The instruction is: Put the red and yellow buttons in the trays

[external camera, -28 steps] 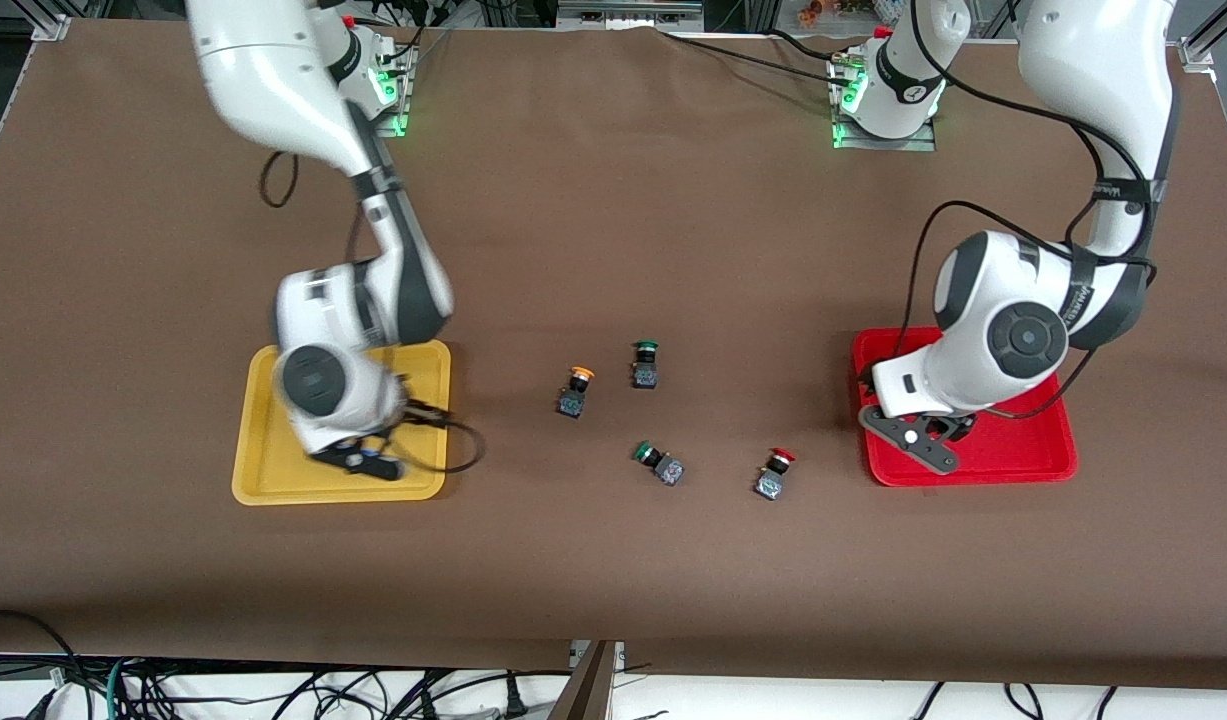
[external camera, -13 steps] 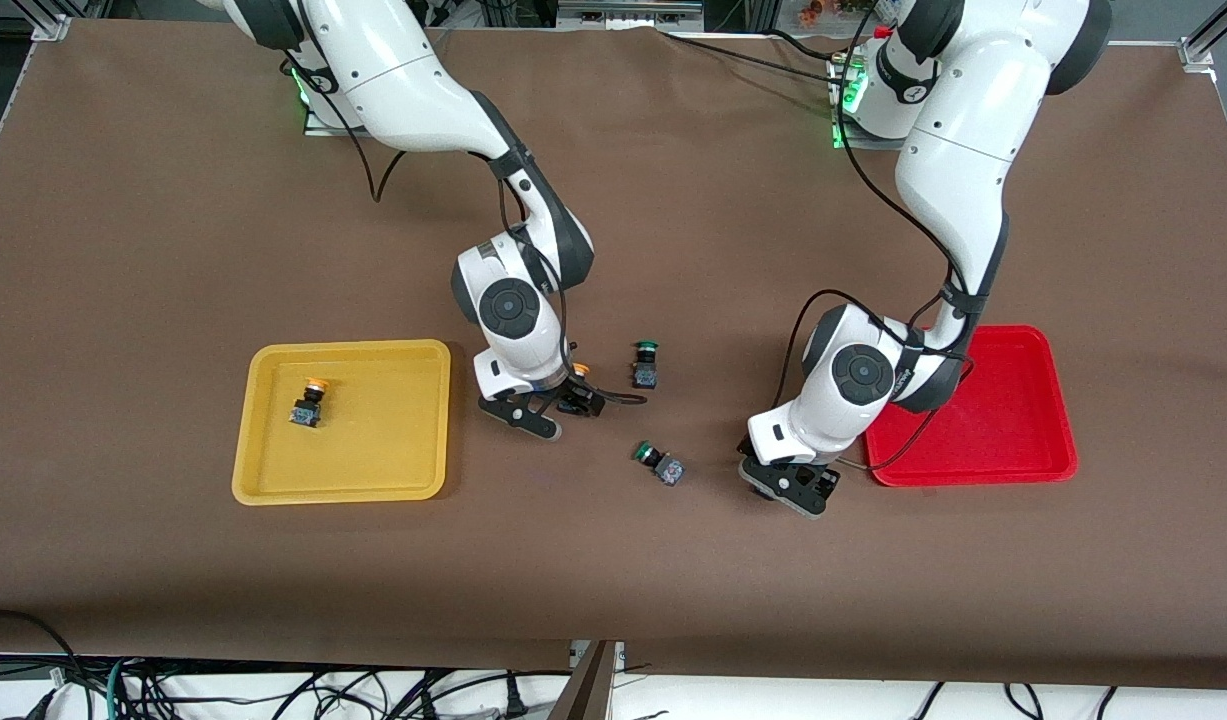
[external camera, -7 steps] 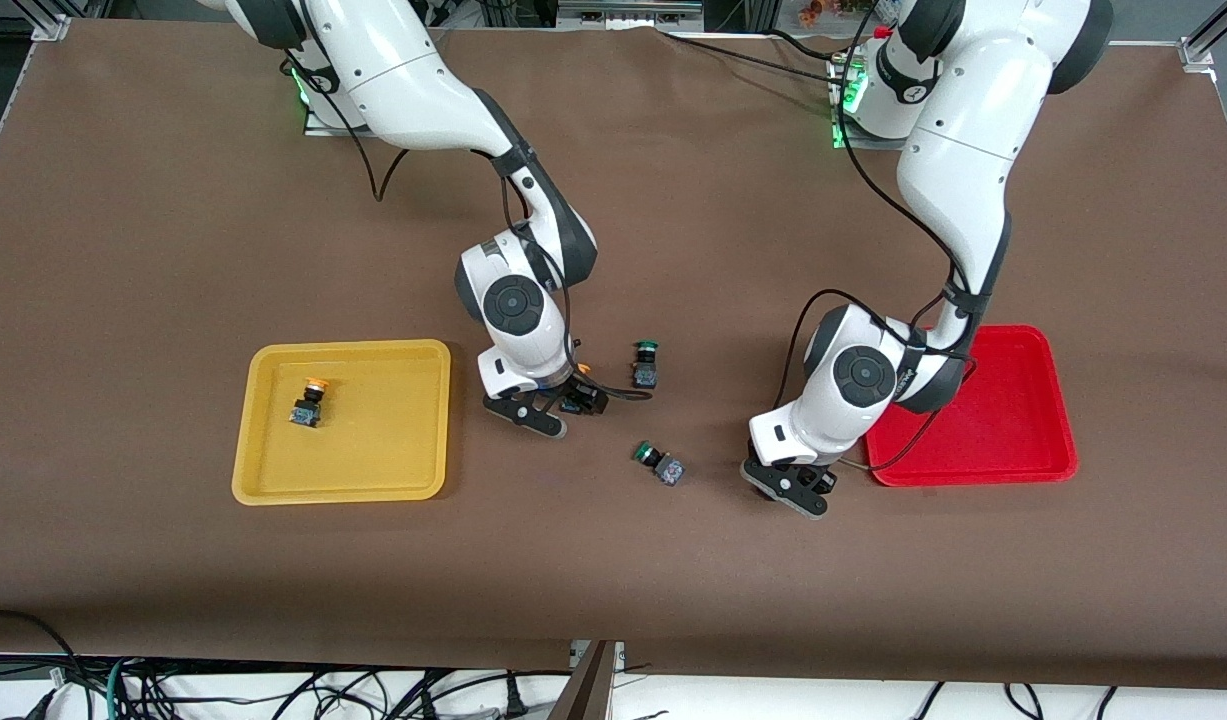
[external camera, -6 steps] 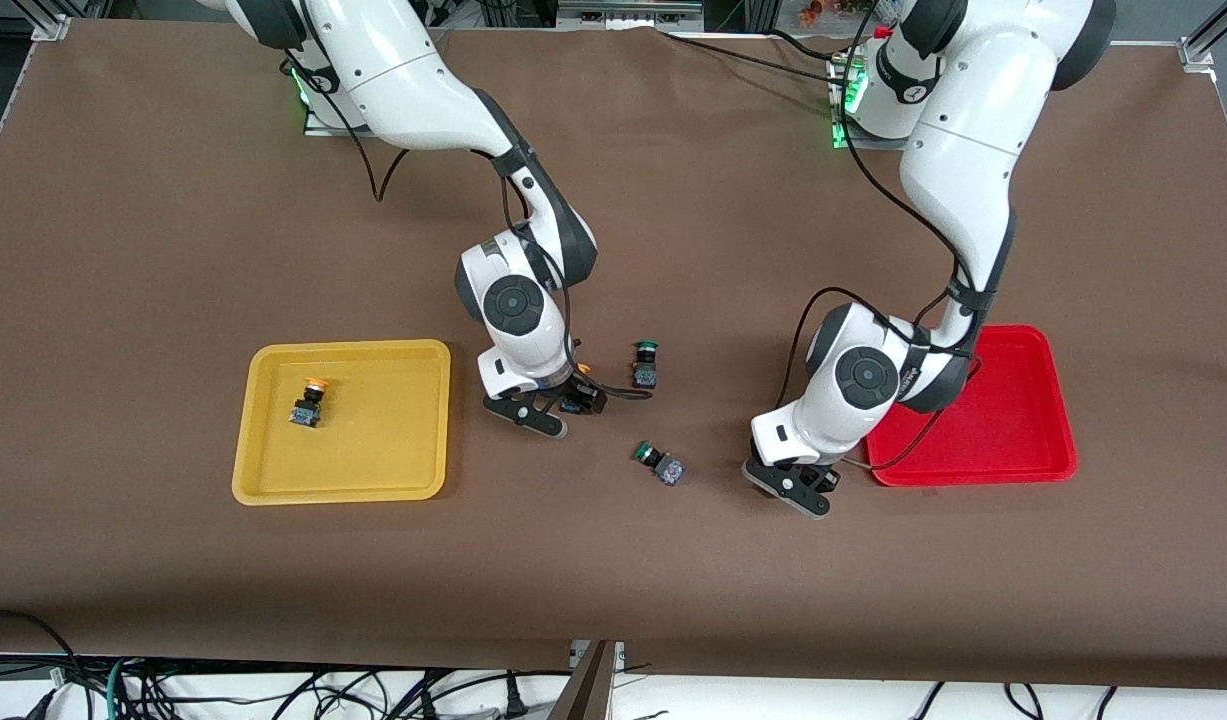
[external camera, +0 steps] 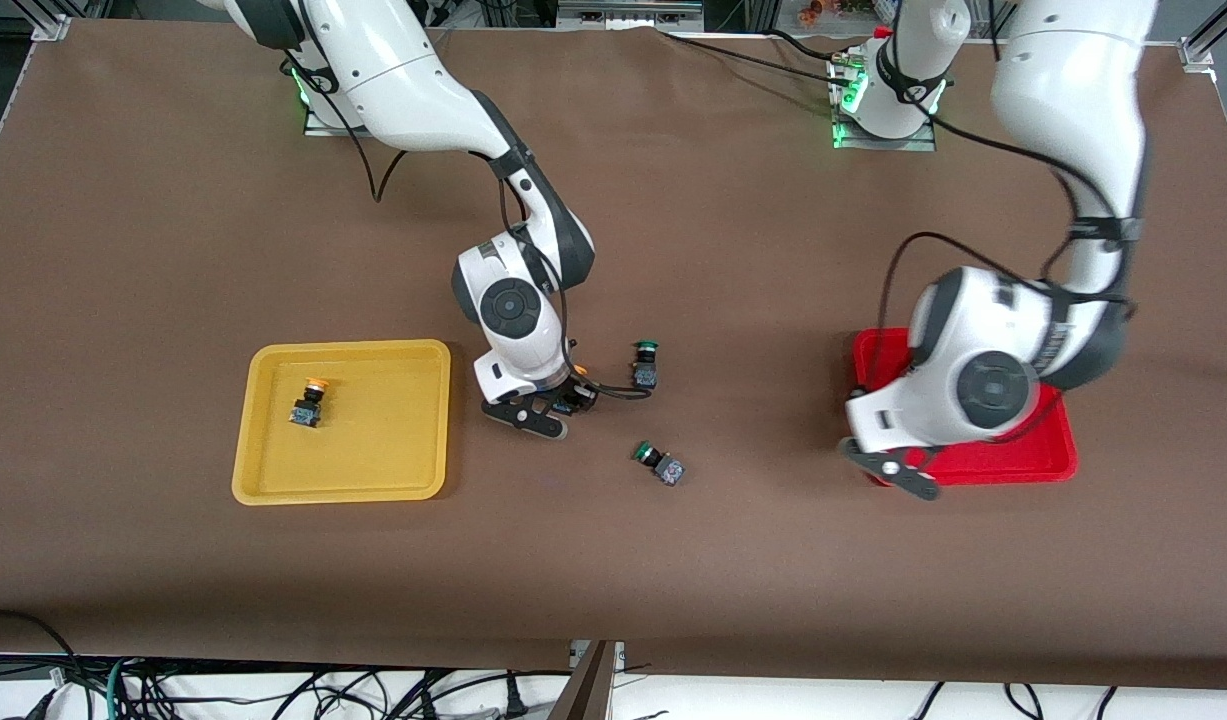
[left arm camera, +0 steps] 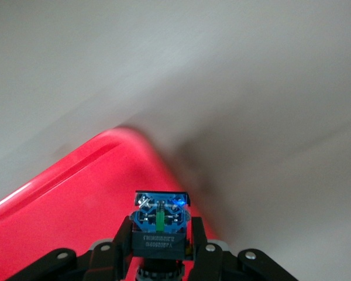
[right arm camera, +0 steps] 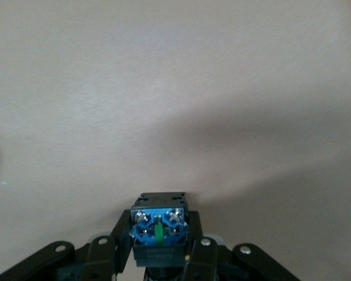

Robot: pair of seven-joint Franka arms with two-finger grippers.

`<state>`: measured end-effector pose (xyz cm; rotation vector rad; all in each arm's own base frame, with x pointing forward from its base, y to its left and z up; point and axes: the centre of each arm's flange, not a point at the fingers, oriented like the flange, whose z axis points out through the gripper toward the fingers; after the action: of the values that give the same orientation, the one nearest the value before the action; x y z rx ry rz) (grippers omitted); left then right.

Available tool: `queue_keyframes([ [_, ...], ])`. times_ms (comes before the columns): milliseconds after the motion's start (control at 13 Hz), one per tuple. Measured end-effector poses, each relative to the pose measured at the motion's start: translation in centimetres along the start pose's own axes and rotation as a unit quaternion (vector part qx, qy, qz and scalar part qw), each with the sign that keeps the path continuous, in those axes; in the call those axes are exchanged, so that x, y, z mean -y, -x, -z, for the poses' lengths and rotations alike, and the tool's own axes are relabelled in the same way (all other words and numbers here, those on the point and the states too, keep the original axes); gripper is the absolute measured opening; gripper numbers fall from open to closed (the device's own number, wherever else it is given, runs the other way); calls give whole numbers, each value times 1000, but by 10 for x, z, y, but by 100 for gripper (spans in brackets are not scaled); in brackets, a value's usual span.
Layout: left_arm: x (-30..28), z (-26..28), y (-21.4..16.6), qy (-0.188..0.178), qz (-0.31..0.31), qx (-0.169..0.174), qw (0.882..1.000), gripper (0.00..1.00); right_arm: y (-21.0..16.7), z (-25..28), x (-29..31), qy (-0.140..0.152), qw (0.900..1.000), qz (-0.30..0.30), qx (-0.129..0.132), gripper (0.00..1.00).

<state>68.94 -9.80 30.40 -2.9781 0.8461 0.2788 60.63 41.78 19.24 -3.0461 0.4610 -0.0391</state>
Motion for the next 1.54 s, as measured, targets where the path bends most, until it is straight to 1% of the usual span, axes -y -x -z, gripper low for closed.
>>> queue_keyframes([
  [77,33,-10,17,7,-16,5,1000,42,-17,8,-16,13,1000,19,12,41],
  [231,85,-45,50,19,-43,1,999,42,-73,41,-70,26,997,57,41,41],
  [385,102,-83,66,21,-66,-14,998,42,-124,69,-139,27,992,97,70,41],
  [462,99,-95,67,22,-73,-15,997,42,-140,75,-168,28,990,109,86,41],
  [538,92,-100,66,23,-78,-16,997,47,-150,75,-192,32,988,113,104,41],
  [692,86,-93,61,20,-96,-23,995,65,-155,57,-222,38,985,107,129,41],
  [769,86,-79,60,13,-103,-31,994,75,-152,42,-230,43,984,104,136,41],
  [846,88,-58,63,5,-104,-37,994,85,-147,26,-234,46,984,102,140,41],
  [923,89,-32,67,1,-101,-39,994,96,-144,15,-235,49,984,102,141,41],
  [1000,89,3,74,-3,-92,-39,995,100,-143,10,-236,50,984,102,139,48],
  [1077,87,40,85,-6,-70,-38,997,100,-146,13,-237,49,984,102,134,56],
  [1154,83,77,96,-9,-39,-37,999,100,-152,26,-238,49,986,102,126,67],
  [1231,76,113,108,-10,-5,-36,999,100,-160,49,-242,54,986,104,121,76],
  [1308,64,144,118,-9,29,-33,999,100,-167,81,-250,62,984,112,124,88],
  [1385,49,172,125,-6,62,-27,998,100,-173,118,-258,68,982,123,129,97],
  [1462,32,196,131,-2,98,-19,995,100,-176,163,-269,69,980,131,133,100],
  [1538,17,215,136,1,134,-11,991,100,-176,208,-279,65,980,134,135,100],
])
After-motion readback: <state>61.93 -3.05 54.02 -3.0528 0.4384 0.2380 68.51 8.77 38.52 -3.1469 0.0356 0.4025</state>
